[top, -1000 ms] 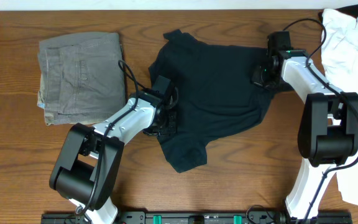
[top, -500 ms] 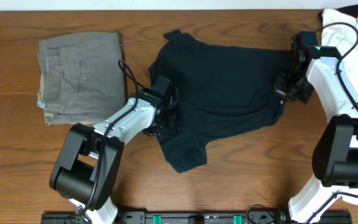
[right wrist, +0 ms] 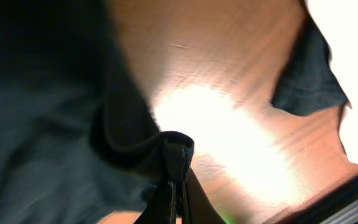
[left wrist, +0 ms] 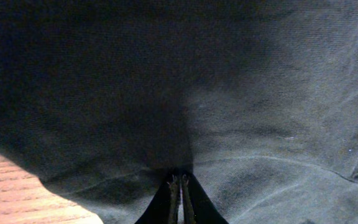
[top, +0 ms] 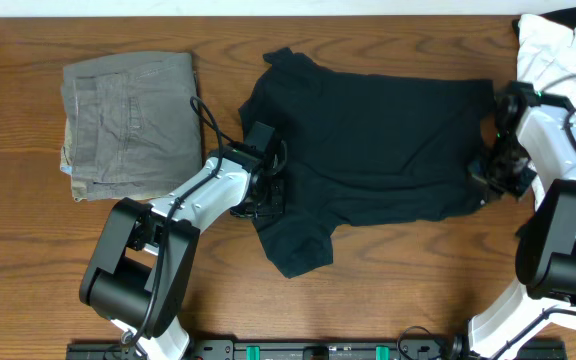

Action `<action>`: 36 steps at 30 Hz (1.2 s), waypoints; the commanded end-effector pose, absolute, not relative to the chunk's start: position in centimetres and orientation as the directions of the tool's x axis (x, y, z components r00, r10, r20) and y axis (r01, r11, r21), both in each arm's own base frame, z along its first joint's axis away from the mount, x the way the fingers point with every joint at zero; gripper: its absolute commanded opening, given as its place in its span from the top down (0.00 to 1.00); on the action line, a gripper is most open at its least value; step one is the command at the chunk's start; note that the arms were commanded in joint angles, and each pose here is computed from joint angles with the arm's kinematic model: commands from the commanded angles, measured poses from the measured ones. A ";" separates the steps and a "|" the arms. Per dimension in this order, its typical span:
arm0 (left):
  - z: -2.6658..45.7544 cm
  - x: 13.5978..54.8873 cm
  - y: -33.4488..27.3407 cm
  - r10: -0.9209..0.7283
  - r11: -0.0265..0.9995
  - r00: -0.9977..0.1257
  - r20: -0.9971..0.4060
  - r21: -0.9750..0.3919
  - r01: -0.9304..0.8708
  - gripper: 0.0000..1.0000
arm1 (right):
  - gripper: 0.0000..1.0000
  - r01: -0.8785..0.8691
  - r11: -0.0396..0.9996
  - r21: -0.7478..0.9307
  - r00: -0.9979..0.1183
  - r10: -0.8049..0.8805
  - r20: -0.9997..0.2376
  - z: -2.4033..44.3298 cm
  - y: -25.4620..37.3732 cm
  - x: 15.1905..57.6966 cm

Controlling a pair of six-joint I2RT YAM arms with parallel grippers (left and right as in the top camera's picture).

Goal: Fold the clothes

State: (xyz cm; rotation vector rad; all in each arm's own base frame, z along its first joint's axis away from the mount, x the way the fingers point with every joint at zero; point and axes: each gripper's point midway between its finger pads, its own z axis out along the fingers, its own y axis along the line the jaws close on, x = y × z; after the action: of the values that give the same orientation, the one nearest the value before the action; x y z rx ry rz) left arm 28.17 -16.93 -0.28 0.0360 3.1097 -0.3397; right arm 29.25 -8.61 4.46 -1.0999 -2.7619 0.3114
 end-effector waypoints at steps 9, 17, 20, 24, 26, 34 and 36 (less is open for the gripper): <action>-0.1 27.8 -16.2 0.034 0.982 -0.999 -0.014 -0.188 0.036 0.94 | 0.99 0.704 0.627 -0.335 -0.633 0.767 0.104 1.2 -11.5 24.2; 0.1 25.9 -15.3 0.054 0.987 -0.997 0.054 -0.154 0.045 0.94 | 0.99 0.696 0.601 -0.394 -0.625 0.777 0.080 1.1 -13.3 23.0; 0.1 25.1 -14.0 0.050 0.995 -0.995 0.089 -0.093 0.041 0.94 | 0.99 0.696 0.602 -0.392 -0.626 0.776 0.080 1.0 -13.4 23.0; 0.0 24.8 -11.7 0.046 0.998 -0.995 0.092 0.031 0.049 0.94 | 0.99 0.688 0.608 -0.396 -0.630 0.771 0.090 1.0 -13.3 22.8; 0.1 24.5 -11.4 0.045 0.998 -0.994 0.104 0.047 0.050 0.94 | 0.98 0.685 0.609 -0.400 -0.629 0.771 0.098 0.8 -13.2 22.4; 0.6 23.7 -11.1 0.033 0.998 -0.991 0.129 0.050 0.040 0.94 | 0.80 0.673 0.642 -0.368 -0.648 0.751 0.126 0.4 -12.6 22.5; 1.7 24.5 -11.5 0.041 0.999 -0.996 0.084 0.031 0.044 0.94 | 0.65 0.663 0.674 -0.325 -0.673 0.727 0.136 0.6 -12.3 23.4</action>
State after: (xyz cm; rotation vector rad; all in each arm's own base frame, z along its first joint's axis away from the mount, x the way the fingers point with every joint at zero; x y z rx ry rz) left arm 23.53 -11.51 0.00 0.0539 3.2906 0.0714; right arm 22.52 -11.99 0.19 -1.1448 -2.5917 0.4177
